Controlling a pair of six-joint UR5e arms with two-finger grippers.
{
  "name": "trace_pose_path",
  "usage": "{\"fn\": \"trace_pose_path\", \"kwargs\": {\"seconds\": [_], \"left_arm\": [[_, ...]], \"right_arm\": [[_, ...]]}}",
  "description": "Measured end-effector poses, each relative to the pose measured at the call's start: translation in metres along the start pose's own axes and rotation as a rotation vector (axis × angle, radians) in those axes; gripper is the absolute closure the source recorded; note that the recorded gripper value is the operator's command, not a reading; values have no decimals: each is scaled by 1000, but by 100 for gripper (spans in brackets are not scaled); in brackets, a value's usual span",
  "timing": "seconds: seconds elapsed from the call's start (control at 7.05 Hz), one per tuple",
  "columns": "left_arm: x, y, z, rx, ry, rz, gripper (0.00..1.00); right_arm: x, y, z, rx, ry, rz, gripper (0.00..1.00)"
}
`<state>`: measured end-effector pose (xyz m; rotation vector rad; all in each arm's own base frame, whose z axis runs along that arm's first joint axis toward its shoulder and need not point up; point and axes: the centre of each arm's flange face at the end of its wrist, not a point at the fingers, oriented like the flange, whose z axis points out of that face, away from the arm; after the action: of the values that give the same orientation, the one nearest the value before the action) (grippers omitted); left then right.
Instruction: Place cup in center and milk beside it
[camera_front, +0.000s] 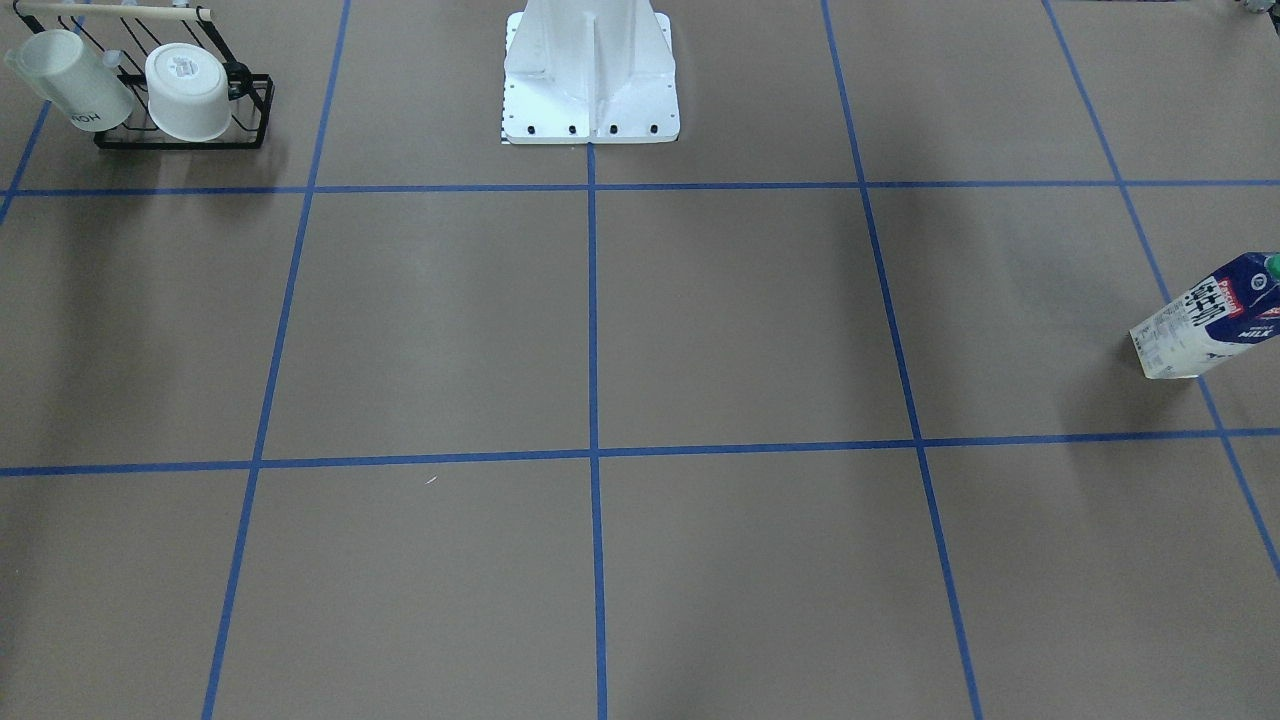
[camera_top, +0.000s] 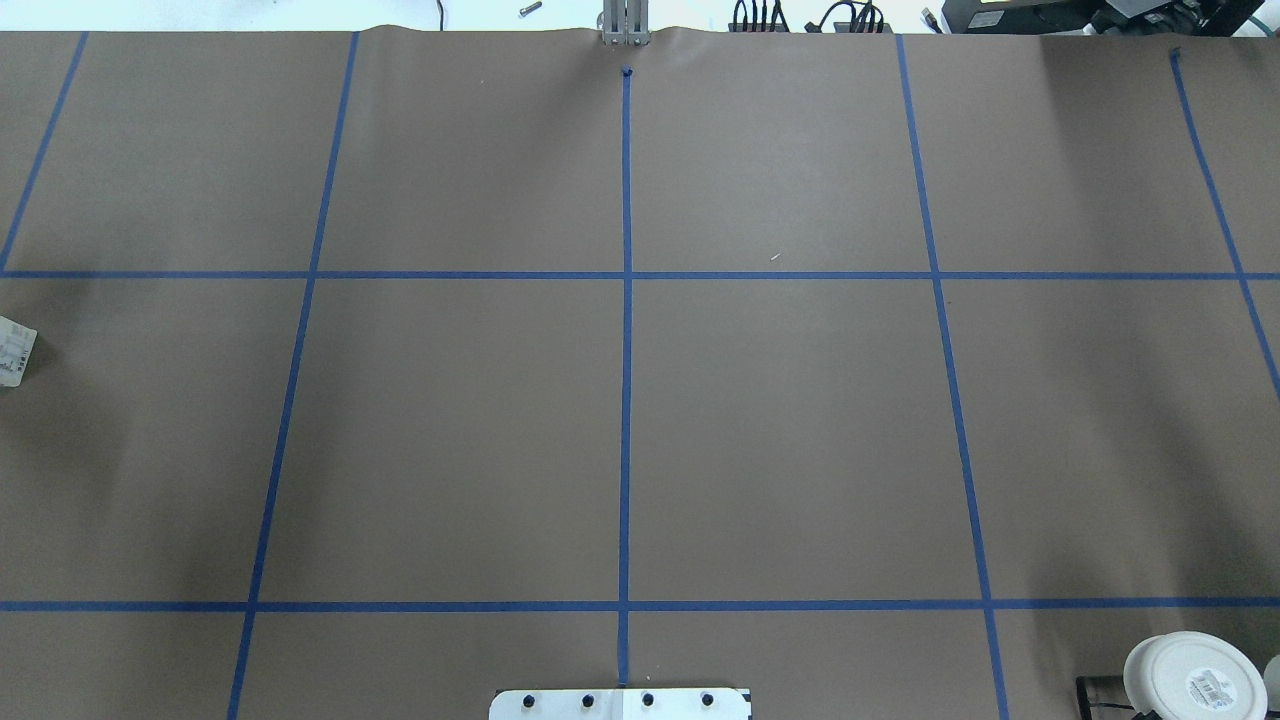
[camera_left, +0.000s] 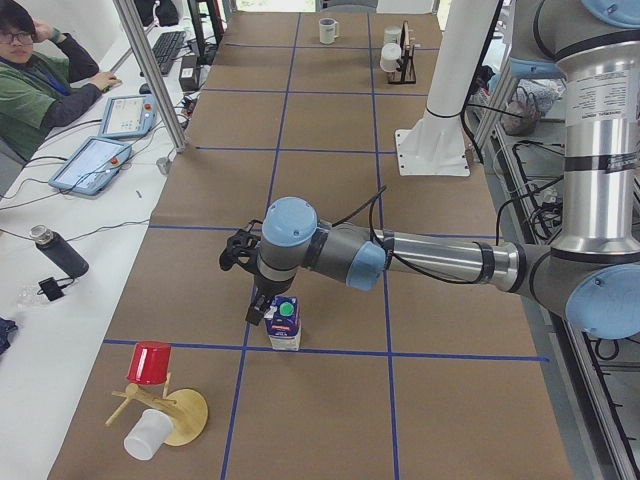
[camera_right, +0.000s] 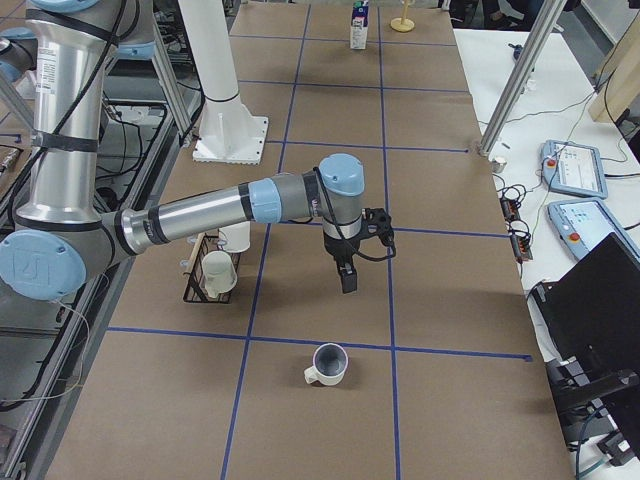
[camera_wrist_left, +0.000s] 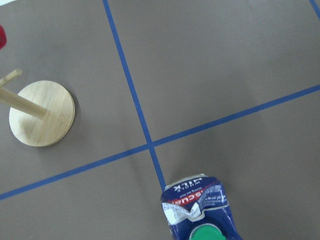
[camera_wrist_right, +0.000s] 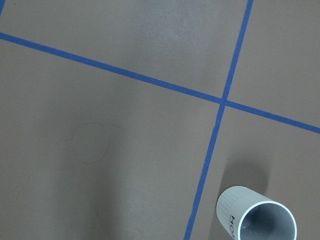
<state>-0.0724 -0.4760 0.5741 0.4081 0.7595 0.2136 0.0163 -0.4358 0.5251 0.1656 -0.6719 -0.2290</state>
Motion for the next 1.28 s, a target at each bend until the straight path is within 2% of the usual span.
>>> {"fn": "trace_pose_path", "kwargs": {"seconds": [0.57, 0.99, 1.28], "left_arm": [[-3, -6, 3, 17, 1, -18, 2], [-1, -6, 0, 23, 0, -15, 2], [0, -6, -1, 28, 0, -9, 2]], "right_arm": [[24, 20, 31, -42, -1, 0, 0], [70, 46, 94, -27, -22, 40, 3], [89, 68, 123, -3, -26, 83, 10]]}}
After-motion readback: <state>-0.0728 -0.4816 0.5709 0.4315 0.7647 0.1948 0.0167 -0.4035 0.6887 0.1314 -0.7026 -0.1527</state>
